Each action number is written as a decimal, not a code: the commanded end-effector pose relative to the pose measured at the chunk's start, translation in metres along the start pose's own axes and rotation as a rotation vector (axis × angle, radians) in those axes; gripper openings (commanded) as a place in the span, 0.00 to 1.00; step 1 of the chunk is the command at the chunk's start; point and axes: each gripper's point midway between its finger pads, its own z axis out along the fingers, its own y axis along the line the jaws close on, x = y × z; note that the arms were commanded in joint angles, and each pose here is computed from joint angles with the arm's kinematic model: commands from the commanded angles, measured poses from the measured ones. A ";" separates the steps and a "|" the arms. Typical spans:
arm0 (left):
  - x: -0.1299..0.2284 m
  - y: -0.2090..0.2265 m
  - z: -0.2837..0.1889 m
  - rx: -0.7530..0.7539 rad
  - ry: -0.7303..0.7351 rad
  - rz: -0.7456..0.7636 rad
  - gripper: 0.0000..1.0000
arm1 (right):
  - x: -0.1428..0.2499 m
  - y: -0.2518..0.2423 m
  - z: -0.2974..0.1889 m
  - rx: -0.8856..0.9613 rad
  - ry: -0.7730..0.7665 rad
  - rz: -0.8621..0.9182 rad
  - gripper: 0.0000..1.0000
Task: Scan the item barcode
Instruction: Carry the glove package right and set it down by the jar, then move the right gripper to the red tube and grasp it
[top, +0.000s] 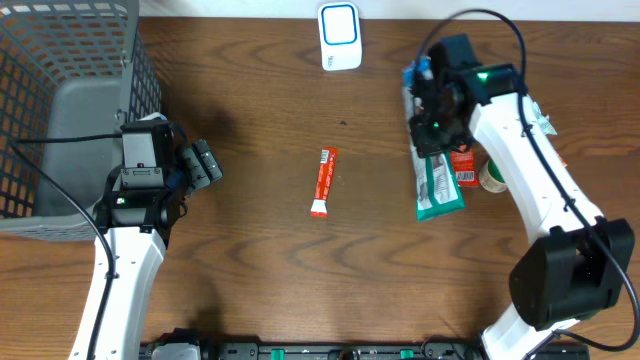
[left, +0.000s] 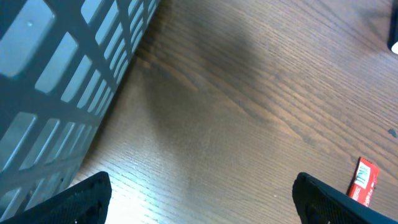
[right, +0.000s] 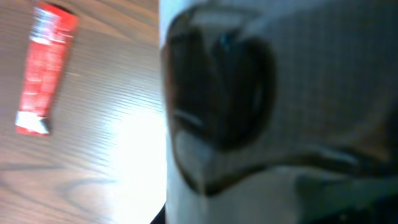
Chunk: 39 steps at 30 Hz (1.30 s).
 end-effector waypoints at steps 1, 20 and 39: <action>-0.001 0.004 0.001 -0.016 -0.003 -0.018 0.93 | 0.009 -0.030 0.031 0.005 0.002 0.098 0.01; -0.001 0.004 0.001 -0.016 -0.003 -0.018 0.93 | -0.002 -0.081 0.012 0.129 -0.056 0.181 0.81; 0.009 0.008 0.000 -0.034 0.040 -0.015 0.93 | 0.005 0.116 0.050 -0.244 -0.044 0.189 0.64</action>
